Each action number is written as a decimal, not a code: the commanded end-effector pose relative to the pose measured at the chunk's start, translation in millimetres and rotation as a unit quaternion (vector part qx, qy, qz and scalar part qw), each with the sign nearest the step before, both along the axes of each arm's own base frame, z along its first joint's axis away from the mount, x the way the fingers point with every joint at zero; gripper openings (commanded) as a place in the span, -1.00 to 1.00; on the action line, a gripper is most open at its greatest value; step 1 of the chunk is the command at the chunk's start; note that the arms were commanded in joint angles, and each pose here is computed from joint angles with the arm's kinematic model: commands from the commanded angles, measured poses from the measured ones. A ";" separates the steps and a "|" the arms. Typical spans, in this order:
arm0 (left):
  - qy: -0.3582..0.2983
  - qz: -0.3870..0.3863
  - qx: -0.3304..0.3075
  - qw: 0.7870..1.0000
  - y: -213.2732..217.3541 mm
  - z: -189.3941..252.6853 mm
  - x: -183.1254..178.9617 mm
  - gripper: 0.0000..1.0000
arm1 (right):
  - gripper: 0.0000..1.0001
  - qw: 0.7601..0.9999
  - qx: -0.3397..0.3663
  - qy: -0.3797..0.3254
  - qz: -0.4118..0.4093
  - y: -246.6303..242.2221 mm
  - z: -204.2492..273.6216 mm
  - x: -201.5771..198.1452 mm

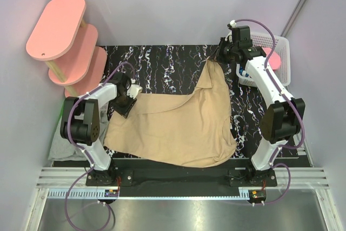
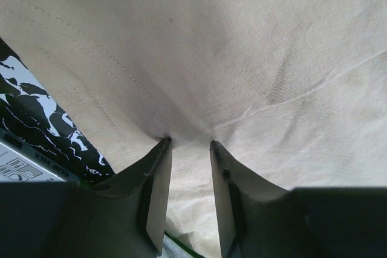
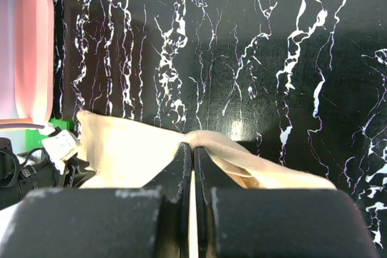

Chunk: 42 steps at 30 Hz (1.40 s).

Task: Fold and stack the t-shirts
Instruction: Flatten the tshirt out

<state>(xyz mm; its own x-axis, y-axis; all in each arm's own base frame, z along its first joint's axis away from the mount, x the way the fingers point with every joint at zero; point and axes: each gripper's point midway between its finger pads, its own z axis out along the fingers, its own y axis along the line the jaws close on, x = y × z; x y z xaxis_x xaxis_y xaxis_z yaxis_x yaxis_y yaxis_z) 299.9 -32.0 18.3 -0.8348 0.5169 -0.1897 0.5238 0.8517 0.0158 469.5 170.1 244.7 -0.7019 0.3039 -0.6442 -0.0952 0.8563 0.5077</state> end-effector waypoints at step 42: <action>-0.088 0.011 -0.004 0.996 12.6 69.6 29.3 -0.99 | -1.00 0.997 0.026 -0.063 0.026 7.6 51.5 -17.2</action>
<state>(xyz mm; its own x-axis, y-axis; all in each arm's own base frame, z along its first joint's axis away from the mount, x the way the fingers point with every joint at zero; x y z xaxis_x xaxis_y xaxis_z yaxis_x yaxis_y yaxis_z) 317.1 -18.8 58.3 -0.8292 0.4929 -0.2634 0.4953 0.8665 0.0624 459.1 172.2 259.7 -0.6914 0.3025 -0.6561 -0.1278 0.8426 0.5232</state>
